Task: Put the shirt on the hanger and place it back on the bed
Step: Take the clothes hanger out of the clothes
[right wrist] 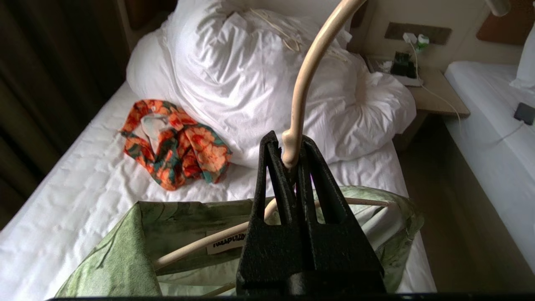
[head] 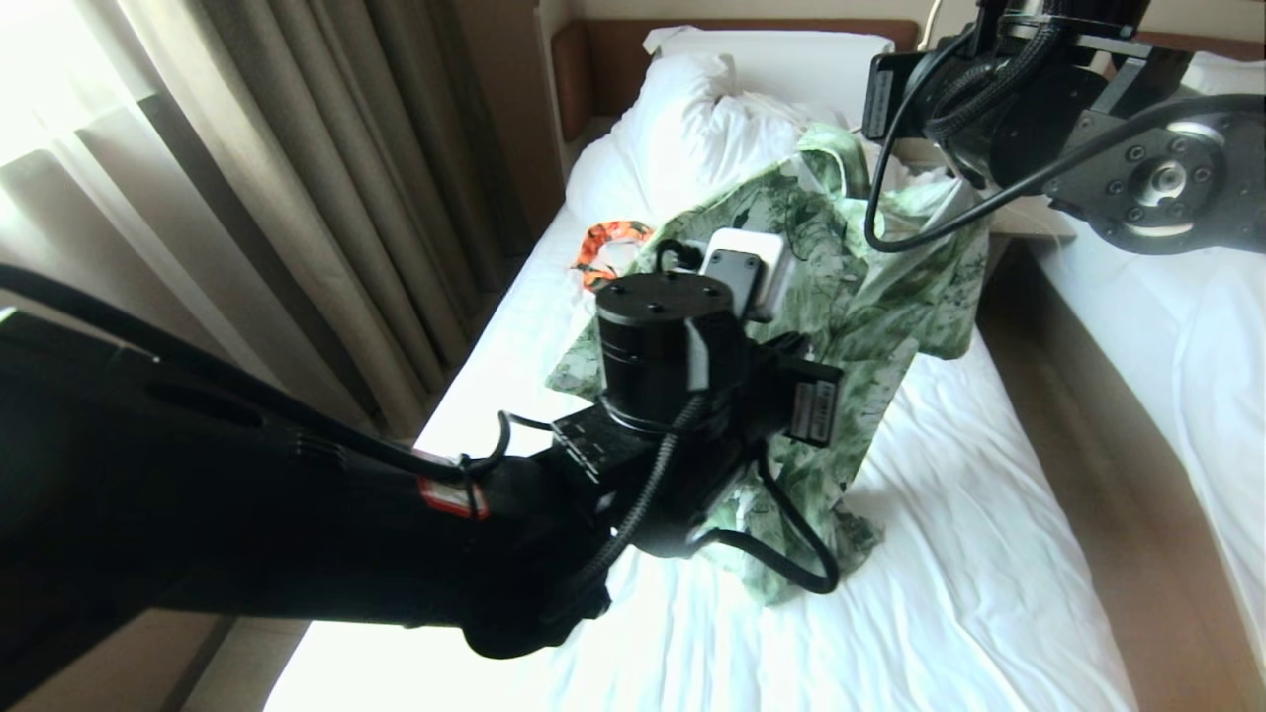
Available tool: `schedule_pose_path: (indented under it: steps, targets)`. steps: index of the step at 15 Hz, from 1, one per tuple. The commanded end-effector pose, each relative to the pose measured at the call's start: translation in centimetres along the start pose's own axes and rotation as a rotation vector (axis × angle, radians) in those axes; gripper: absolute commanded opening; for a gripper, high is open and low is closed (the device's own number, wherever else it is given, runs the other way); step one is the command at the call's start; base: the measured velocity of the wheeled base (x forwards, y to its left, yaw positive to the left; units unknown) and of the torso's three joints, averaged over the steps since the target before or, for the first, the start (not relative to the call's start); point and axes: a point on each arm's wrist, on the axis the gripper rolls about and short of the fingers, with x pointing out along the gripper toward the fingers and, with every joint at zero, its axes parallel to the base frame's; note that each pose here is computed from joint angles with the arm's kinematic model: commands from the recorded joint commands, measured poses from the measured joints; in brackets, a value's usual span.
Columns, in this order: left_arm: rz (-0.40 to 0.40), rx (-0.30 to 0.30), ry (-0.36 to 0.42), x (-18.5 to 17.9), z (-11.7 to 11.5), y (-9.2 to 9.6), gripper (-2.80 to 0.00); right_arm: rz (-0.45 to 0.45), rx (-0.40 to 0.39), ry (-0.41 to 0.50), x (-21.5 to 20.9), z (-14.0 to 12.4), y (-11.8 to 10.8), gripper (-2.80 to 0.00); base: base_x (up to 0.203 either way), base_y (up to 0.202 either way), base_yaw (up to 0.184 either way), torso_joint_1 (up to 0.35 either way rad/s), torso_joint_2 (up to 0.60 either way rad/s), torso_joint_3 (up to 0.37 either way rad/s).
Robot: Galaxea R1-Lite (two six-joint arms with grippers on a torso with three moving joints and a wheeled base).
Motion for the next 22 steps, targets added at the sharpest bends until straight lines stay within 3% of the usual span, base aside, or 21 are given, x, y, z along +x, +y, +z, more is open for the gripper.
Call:
schedule_pose_path:
  steps: [1,4,9,13,18,22]
  targets:
    - [0.088,-0.005,-0.033,-2.1,1.3,4.4,-2.8,0.014,0.021,-0.079,-0.1,1.1,-0.3,-2.8,0.0,0.0,0.0,0.0,0.0,0.0]
    - [0.161,0.007,0.009,-5.3,0.7,7.9,-2.8,-0.001,-0.028,-0.177,-0.3,2.1,-0.4,-2.8,0.0,0.0,0.0,0.0,0.0,0.0]
    - [0.292,0.005,0.086,-11.2,-2.6,12.8,-2.8,0.012,-0.06,-0.165,-0.5,1.8,-0.4,-2.8,0.0,0.0,0.0,0.0,0.0,0.0]
    - [0.442,-0.079,0.092,-14.3,-3.5,16.9,-2.8,0.02,-0.047,-0.209,-1.9,3.8,-0.7,-2.8,0.0,0.0,0.0,0.0,0.0,0.0]
    - [0.54,-0.108,0.106,-18.3,-4.3,18.1,-2.8,0.025,-0.055,-0.263,-3.8,6.1,-0.4,-2.8,0.0,0.0,0.0,0.0,0.0,0.0]
    - [0.569,-0.114,0.103,-20.4,-4.7,17.8,-2.8,-0.021,-0.042,-0.32,-4.6,7.7,-2.0,-2.8,0.0,0.0,0.0,0.0,0.0,0.0]
